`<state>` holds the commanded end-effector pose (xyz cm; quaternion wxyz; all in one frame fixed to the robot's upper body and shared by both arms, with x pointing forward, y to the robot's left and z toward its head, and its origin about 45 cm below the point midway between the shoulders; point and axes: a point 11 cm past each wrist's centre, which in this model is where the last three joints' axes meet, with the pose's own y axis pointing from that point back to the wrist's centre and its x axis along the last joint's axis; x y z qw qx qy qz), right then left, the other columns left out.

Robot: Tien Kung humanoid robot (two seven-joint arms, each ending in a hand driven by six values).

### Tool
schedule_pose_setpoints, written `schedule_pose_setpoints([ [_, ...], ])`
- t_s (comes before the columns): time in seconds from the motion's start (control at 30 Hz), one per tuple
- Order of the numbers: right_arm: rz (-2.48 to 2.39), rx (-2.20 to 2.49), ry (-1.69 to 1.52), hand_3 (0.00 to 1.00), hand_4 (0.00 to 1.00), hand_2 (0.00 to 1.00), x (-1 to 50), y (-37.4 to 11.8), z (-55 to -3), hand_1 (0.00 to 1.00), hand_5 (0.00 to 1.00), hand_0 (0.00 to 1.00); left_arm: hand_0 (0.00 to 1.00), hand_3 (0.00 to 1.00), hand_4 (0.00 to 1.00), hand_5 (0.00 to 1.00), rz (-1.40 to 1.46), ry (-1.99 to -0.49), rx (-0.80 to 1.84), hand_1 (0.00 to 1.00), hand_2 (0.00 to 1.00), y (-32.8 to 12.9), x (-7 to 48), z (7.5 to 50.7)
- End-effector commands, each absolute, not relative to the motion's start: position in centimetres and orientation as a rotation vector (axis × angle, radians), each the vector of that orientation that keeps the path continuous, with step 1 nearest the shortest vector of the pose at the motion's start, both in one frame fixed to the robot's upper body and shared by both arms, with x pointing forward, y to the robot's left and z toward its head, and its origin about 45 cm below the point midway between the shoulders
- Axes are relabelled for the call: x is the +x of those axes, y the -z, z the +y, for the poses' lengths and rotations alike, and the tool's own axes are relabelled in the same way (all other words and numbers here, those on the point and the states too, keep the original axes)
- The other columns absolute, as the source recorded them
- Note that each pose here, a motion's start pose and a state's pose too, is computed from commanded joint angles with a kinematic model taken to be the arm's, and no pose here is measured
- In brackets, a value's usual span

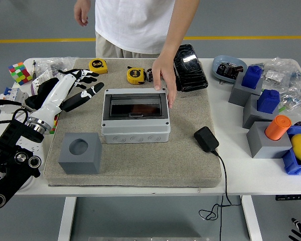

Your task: Fetch the battery,place it into the box,close the lid of the box

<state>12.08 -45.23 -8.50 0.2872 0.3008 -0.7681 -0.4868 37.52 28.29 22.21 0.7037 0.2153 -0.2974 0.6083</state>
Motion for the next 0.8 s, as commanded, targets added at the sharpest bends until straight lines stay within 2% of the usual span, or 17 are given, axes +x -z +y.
schedule_pose_setpoints([
  [0.43, -2.052, 0.801, 1.301, 0.544, 0.915, 0.658, 12.1, 8.5, -45.3, 0.680, 0.495, 0.624, 0.532, 0.731, 0.998, 0.998, -0.538, -1.531, 0.423, 0.698, 0.702, -22.4, 37.7, 32.6],
  [0.47, -2.052, 0.801, 1.300, 0.545, 0.915, 0.657, 12.1, 8.5, -45.3, 0.681, 0.495, 0.623, 0.522, 0.725, 0.998, 0.834, -0.533, -1.541, 0.419, 0.688, 0.693, -22.4, 37.7, 32.8],
  [0.63, -2.054, 0.802, 1.299, 0.545, 0.915, 0.657, 12.1, 8.4, -45.3, 0.681, 0.495, 0.623, 0.522, 0.725, 0.998, 0.834, -0.504, -1.598, 0.388, 0.688, 0.693, -22.8, 37.7, 33.9],
  [0.67, -2.054, 0.802, 1.300, 0.544, 0.914, 0.657, 12.2, 8.4, -45.3, 0.681, 0.494, 0.624, 0.499, 0.712, 0.998, 0.769, -0.496, -1.609, 0.380, 0.670, 0.677, -22.8, 37.7, 34.1],
  [0.8, -2.055, 0.802, 1.301, 0.544, 0.914, 0.657, 12.2, 8.4, -45.3, 0.681, 0.494, 0.624, 0.499, 0.712, 0.998, 0.769, -0.467, -1.643, 0.345, 0.670, 0.677, -22.8, 37.6, 34.7],
])
